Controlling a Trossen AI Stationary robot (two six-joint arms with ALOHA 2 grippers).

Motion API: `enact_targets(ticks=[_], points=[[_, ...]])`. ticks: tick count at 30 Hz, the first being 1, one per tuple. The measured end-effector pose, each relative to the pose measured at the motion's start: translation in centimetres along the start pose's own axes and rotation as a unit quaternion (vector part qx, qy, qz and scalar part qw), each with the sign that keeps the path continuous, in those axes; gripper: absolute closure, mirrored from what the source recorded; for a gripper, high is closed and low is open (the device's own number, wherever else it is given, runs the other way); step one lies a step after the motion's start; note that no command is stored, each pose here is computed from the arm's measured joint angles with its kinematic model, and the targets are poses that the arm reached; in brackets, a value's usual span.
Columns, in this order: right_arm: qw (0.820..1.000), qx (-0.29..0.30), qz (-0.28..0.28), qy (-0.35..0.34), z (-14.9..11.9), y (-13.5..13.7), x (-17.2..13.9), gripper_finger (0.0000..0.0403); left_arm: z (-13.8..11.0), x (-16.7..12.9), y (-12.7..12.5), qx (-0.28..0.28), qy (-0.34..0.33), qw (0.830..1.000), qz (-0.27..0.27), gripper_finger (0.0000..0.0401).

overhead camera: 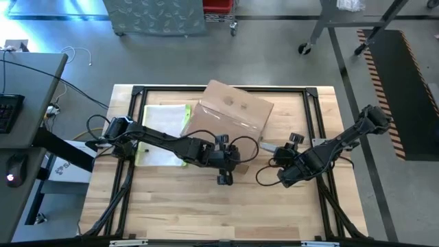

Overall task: Unpack boxes
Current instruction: Open the cardboard box using the silver cutter

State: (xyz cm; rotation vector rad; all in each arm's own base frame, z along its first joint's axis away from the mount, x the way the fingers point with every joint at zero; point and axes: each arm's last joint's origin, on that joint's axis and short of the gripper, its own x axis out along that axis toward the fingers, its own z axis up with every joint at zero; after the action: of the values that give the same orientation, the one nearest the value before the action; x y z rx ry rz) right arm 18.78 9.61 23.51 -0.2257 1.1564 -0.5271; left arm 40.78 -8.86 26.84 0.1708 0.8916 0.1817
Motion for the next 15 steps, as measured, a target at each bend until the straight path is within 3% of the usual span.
enact_targets(ticks=[10,15], points=[[1.000,0.003,-0.018,0.009,0.1,-0.7,-0.7,0.0305,0.0,0.0,0.0,0.012,-0.002,1.000,0.007,0.0401],[0.999,-0.025,-0.025,0.008,0.7,-1.4,-2.2,0.0306,0.2,-0.3,-0.2,0.013,-0.005,1.000,0.005,0.0401]])
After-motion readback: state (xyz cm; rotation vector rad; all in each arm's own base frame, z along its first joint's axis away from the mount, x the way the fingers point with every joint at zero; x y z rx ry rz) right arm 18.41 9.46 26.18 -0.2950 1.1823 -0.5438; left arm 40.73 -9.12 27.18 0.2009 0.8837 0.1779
